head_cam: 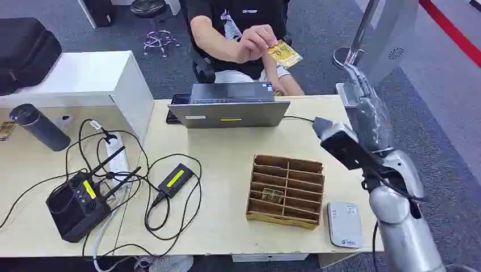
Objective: Pass the card to the sensor for recognition and then transmit it.
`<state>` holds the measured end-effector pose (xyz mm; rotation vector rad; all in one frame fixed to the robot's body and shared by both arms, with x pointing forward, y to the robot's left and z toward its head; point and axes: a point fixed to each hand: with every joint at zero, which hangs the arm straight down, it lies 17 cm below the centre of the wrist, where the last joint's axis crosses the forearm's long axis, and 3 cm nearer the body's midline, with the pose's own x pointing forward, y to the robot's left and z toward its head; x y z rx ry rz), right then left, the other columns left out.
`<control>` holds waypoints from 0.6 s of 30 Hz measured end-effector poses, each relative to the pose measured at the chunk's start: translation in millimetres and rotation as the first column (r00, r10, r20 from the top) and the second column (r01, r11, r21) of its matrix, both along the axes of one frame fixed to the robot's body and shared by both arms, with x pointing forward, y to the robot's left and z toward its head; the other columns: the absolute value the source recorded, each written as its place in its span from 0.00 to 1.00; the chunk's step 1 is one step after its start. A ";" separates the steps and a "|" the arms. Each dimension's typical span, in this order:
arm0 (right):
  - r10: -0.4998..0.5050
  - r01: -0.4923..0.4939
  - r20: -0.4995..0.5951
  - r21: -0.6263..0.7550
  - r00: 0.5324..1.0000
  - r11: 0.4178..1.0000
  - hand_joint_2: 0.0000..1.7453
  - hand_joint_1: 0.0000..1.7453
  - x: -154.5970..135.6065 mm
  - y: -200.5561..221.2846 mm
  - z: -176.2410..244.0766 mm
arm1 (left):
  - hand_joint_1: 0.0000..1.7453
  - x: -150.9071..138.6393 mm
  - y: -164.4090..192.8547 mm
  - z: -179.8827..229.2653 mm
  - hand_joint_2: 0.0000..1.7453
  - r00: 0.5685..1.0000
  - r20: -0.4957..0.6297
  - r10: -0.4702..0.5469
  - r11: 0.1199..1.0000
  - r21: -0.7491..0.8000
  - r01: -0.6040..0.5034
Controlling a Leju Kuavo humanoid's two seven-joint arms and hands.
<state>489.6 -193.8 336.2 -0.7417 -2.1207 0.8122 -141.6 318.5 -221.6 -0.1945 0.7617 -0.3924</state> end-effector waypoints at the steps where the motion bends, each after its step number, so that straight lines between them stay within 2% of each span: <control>1: -0.037 0.038 0.016 -0.049 0.999 0.998 1.00 0.00 13.5 3.4 7.4 | 0.00 4.0 0.2 -0.2 1.00 1.000 0.004 -0.007 1.000 -0.007 0.007; 4: -0.112 0.107 -0.026 -0.137 0.993 0.985 1.00 0.00 66.0 13.9 14.9 | 0.00 19.9 0.0 -1.2 1.00 0.999 0.022 -0.031 0.999 -0.028 0.032; 7: -0.152 0.139 -0.054 -0.186 0.987 0.973 1.00 0.00 98.9 19.5 15.9 | 0.00 22.1 0.5 -0.6 1.00 0.999 0.022 -0.049 0.998 -0.040 0.050; 10: -0.178 0.160 -0.070 -0.212 0.981 0.964 1.00 0.00 116.7 21.4 12.4 | 0.00 22.2 1.1 -0.3 1.00 0.998 0.021 -0.060 0.997 -0.043 0.061; 15: -0.216 0.193 -0.085 -0.219 0.973 0.956 1.00 0.00 128.4 20.0 0.2 | 0.00 23.8 1.3 0.0 1.00 0.997 0.021 -0.075 0.996 -0.050 0.076; 16: -0.218 0.194 -0.092 -0.223 0.972 0.955 1.00 0.78 129.6 20.6 -2.9 | 0.00 24.4 1.3 -0.1 1.00 0.997 0.022 -0.076 0.996 -0.050 0.077; 17: -0.218 0.192 -0.096 -0.226 0.971 0.955 1.00 0.91 130.2 21.8 -5.4 | 0.00 25.0 1.3 -0.2 1.00 0.997 0.023 -0.076 0.996 -0.050 0.077; 18: -0.220 0.193 -0.099 -0.229 0.971 0.954 1.00 0.94 130.7 22.1 -7.2 | 0.00 25.7 1.3 -0.3 1.00 0.997 0.024 -0.076 0.996 -0.051 0.077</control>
